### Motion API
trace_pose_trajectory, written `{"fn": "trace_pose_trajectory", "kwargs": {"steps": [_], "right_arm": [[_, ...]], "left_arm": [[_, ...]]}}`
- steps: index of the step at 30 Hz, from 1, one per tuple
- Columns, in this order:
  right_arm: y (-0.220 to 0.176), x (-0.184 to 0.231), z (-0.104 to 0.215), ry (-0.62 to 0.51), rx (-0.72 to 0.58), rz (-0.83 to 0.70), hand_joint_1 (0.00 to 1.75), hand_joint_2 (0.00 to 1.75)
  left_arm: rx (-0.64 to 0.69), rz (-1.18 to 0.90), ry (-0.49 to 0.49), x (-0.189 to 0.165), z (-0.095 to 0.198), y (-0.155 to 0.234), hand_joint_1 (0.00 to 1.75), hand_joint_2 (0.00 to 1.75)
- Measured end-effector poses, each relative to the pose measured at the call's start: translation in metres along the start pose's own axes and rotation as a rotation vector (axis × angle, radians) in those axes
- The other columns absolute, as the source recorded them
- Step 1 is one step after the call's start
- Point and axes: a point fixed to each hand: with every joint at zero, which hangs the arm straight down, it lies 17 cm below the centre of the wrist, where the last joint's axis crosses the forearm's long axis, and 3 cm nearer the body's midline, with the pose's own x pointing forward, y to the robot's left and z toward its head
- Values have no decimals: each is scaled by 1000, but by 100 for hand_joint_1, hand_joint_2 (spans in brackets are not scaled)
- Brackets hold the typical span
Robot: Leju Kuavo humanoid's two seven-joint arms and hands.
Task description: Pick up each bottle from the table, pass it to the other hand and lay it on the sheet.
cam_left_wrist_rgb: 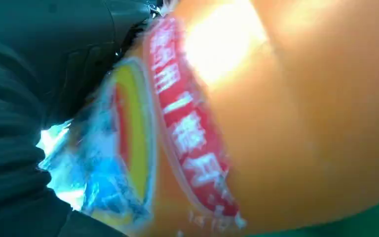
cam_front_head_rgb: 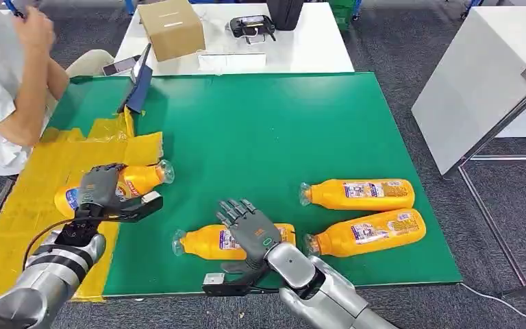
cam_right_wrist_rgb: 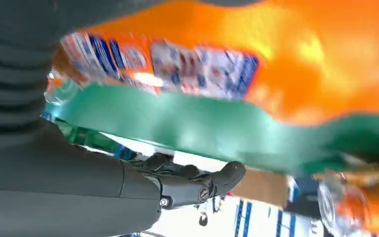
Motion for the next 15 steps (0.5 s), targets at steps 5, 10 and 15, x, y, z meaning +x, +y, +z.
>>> {"fn": "trace_pose_trajectory", "kwargs": {"steps": [5, 10, 15], "right_arm": [[22, -7, 3, 29, 59, 32, 0, 0], [41, -25, 8, 103, 112, 97, 0, 0], [58, -46, 16, 174, 169, 99, 175, 175]], "left_arm": [[-36, 116, 34, -5, 2, -9, 0, 175], [-37, 515, 42, 9, 0, -3, 0, 175], [28, 867, -12, 42, 4, 40, 0, 175]]}}
